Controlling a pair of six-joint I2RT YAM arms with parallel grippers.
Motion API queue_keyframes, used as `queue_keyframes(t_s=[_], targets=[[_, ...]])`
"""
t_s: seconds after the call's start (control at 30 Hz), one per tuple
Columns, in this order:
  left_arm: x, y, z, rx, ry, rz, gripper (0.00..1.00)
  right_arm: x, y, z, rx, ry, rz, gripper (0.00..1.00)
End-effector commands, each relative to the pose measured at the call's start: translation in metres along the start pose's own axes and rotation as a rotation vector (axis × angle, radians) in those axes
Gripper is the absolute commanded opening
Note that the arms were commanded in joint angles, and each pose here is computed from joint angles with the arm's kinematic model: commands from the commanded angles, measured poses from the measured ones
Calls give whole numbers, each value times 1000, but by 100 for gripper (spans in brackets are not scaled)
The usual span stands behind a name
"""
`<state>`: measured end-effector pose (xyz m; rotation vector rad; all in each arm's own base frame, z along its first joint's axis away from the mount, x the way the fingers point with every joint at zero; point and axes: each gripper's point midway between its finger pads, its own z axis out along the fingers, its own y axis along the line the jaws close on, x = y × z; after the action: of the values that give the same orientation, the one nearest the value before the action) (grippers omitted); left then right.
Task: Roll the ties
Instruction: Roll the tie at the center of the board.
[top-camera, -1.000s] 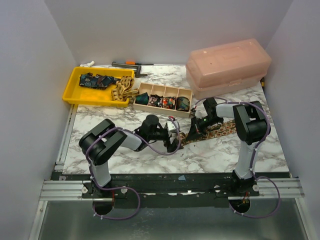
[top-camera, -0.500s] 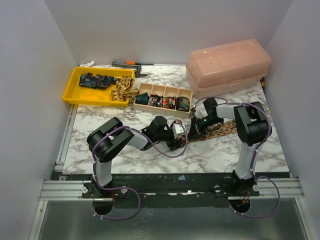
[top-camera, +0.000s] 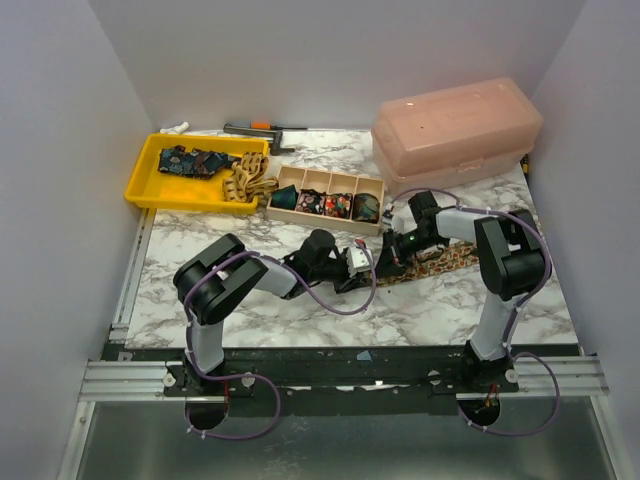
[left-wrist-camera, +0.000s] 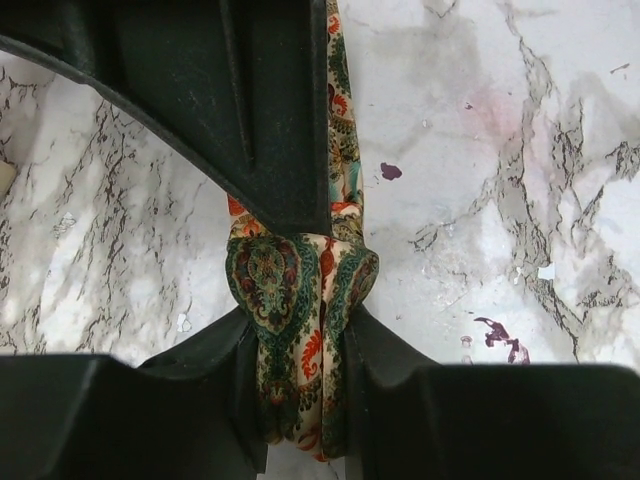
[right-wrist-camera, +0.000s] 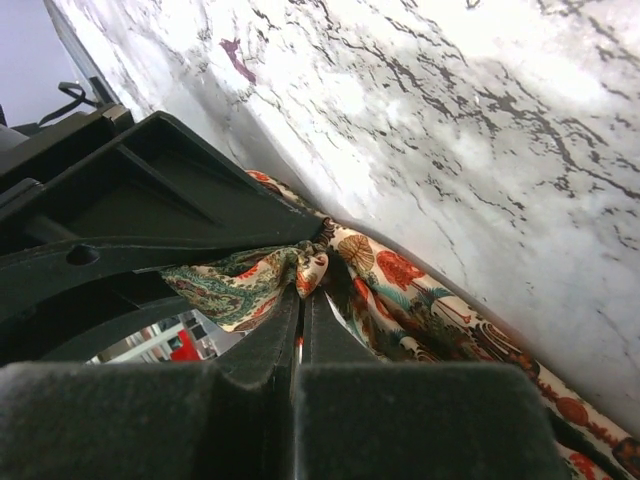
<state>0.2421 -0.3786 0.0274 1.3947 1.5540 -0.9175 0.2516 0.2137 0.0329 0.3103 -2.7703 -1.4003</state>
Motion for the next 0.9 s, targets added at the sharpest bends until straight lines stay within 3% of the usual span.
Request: queue_keyframes(t_s=[0.0, 0.1, 0.27, 0.47, 0.63, 0.87], targets=[[27, -20, -3, 59, 72, -82, 31, -8, 14, 0, -45, -22, -42, 0], [22, -16, -9, 34, 32, -104, 52, 1, -21, 10, 67, 21, -16, 0], [0, -1, -28, -40, -90, -109, 64, 16, -58, 22, 164, 81, 41, 0], [-10, -5, -32, -20, -134, -48, 61, 14, -59, 22, 175, 79, 45, 0], [-28, -6, -30, -1, -181, -56, 45, 17, -58, 22, 167, 83, 45, 0], [-47, -6, -12, 15, -193, -64, 42, 14, -50, 24, 121, 81, 49, 0]])
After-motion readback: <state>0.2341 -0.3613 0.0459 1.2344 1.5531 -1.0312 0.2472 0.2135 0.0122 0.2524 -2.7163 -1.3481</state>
